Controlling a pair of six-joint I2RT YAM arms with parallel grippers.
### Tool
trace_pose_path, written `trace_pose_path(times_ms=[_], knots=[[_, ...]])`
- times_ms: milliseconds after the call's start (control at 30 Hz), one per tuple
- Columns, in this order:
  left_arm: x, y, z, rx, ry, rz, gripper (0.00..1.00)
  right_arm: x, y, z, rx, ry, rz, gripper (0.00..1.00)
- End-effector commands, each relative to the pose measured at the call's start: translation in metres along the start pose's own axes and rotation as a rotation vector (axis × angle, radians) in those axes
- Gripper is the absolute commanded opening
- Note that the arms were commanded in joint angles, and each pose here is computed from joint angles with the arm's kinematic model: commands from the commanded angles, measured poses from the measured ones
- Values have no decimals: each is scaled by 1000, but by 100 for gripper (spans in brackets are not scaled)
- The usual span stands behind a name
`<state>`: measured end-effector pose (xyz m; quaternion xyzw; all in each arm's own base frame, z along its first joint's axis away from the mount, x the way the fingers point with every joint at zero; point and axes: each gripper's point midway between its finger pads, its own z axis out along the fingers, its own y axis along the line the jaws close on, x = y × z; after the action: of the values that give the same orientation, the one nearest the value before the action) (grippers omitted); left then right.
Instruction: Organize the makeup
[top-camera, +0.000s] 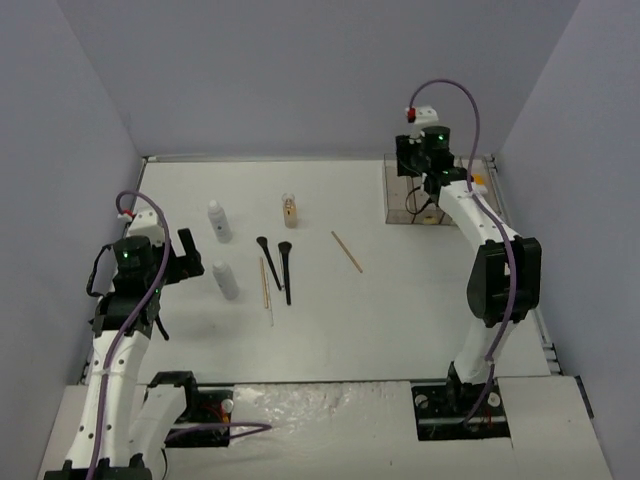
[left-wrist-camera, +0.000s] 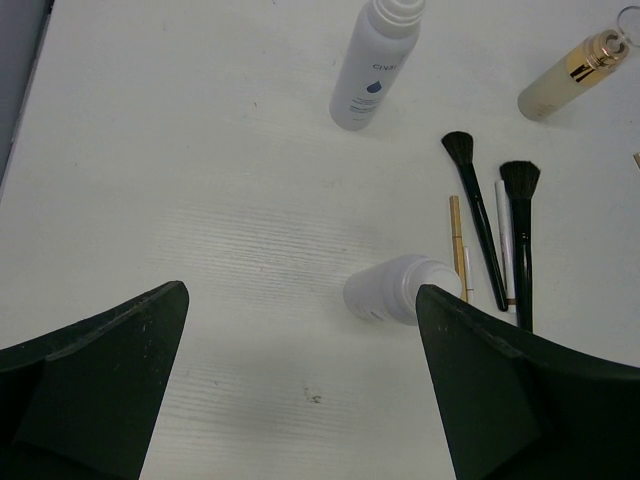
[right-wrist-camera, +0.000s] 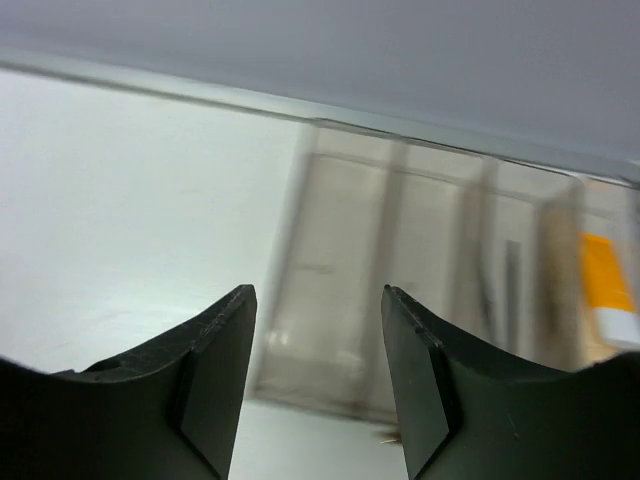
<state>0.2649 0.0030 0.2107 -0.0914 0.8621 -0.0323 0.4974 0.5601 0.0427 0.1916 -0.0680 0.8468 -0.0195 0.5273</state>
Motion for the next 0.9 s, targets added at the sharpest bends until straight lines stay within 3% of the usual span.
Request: trace_pose_path(times_ms=[0, 167, 433, 667, 867], knots=[[-37, -1, -12, -4, -125, -11, 97, -27, 142, -70, -189, -101, 61, 50], [-39, 0, -16, -5, -145, -13, 97, 22, 262, -117, -293, -68, 130, 51], [-38, 2, -14, -18, -137, -15, 97, 123, 374, -141, -370, 47, 84, 55], [-38, 1, -16, -14, -142, -14, 97, 154, 388, -131, -311, 71, 64, 52], [-38, 0, -14, -6, -138, -17, 97, 153, 385, -128, -287, 62, 58, 44]])
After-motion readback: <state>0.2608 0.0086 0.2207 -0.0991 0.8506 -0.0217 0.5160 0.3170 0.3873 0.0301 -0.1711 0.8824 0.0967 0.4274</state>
